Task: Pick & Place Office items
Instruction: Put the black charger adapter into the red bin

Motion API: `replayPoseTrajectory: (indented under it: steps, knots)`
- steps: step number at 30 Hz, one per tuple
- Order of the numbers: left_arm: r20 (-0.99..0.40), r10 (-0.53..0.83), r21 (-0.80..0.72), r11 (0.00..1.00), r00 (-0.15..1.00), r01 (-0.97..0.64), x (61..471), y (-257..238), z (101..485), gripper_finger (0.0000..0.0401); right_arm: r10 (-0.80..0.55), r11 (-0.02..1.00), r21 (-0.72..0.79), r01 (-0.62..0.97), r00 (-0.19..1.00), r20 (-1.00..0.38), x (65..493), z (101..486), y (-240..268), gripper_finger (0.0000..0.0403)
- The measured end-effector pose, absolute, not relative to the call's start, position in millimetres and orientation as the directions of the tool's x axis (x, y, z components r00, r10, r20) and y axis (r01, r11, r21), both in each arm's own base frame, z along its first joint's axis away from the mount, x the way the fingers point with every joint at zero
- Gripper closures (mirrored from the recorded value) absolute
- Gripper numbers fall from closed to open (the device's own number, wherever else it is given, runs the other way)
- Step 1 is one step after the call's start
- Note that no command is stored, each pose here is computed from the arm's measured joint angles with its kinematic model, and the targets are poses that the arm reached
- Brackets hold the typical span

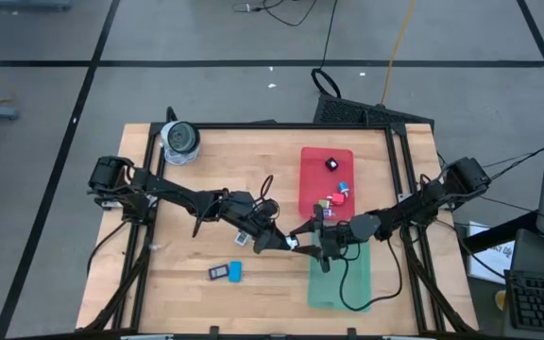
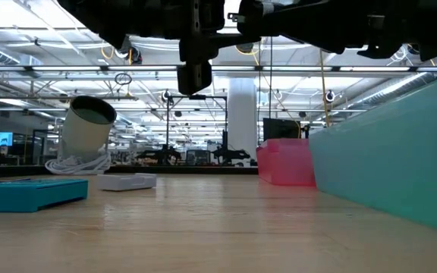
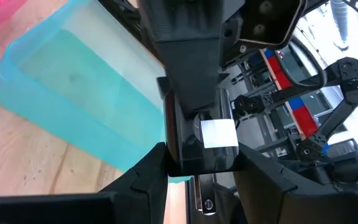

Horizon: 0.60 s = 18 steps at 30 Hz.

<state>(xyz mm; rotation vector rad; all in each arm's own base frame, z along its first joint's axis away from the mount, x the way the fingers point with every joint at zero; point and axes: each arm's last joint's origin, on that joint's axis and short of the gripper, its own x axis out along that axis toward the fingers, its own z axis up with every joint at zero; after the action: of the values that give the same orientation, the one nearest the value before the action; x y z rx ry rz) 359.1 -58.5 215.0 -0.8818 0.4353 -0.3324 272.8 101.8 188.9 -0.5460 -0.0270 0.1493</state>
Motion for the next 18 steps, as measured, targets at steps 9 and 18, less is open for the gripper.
replayPoseTrajectory:
  steps: [9,18]
  knots:
    - [-0.234,-0.457,-0.780,0.615,0.858,0.115,358.8,-58.7,214.2,0.0229,0.154,0.823,-0.550,-0.146,0.988,-0.032,272.7,187.2,102.1,0.0258]
    - [-0.203,-0.491,-0.665,0.704,0.847,0.249,359.5,-38.8,219.8,0.0156,0.171,0.901,-0.399,-0.171,0.985,-0.037,272.1,188.3,101.6,0.0258]
